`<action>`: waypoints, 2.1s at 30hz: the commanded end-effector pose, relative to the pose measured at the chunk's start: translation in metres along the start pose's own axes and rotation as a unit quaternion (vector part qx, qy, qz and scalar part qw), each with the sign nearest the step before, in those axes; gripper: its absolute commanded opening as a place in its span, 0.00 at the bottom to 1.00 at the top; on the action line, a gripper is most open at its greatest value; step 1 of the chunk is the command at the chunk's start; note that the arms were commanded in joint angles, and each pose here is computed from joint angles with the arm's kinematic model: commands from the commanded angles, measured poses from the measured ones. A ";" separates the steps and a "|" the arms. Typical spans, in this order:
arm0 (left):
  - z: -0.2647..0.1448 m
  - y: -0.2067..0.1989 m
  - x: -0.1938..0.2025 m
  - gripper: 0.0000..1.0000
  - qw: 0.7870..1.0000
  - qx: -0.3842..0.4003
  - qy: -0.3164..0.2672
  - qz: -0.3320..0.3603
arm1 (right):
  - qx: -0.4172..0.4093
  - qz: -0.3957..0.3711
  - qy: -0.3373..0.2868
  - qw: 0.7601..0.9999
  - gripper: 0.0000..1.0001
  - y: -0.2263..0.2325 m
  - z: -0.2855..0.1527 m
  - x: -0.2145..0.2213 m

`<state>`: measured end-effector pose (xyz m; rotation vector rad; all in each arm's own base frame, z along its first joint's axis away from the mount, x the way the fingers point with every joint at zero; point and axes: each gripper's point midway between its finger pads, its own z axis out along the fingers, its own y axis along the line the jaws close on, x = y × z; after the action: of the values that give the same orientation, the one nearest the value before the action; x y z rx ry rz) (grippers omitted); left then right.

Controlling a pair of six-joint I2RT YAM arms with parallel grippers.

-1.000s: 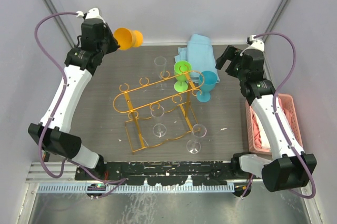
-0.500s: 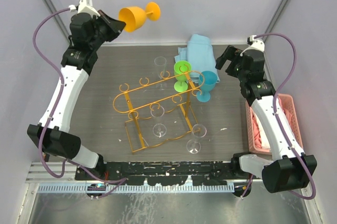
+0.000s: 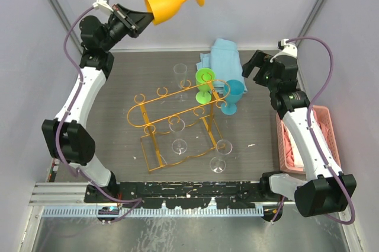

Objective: Place the wine glass upside down on the wine glass rack
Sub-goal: Turn the wine glass upside down at the wine rack.

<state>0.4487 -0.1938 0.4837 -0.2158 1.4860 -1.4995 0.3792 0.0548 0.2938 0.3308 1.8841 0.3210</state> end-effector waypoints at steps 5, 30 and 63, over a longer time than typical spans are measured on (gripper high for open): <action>-0.009 -0.049 0.012 0.00 0.986 0.151 0.057 -0.039 | -0.060 0.011 -0.049 0.997 1.00 0.034 -0.006 -0.043; -0.045 -0.096 0.024 0.00 0.930 0.334 0.127 -0.085 | -0.487 0.132 -0.017 0.863 1.00 0.195 -0.079 -0.136; -0.069 -0.157 0.044 0.00 0.908 0.377 0.164 -0.079 | -0.774 0.304 0.097 0.547 1.00 0.235 -0.180 -0.178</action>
<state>0.3523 -0.2170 0.5433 0.2660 1.1318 -2.2056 0.3383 0.1885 0.5635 -0.2216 0.9826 2.1796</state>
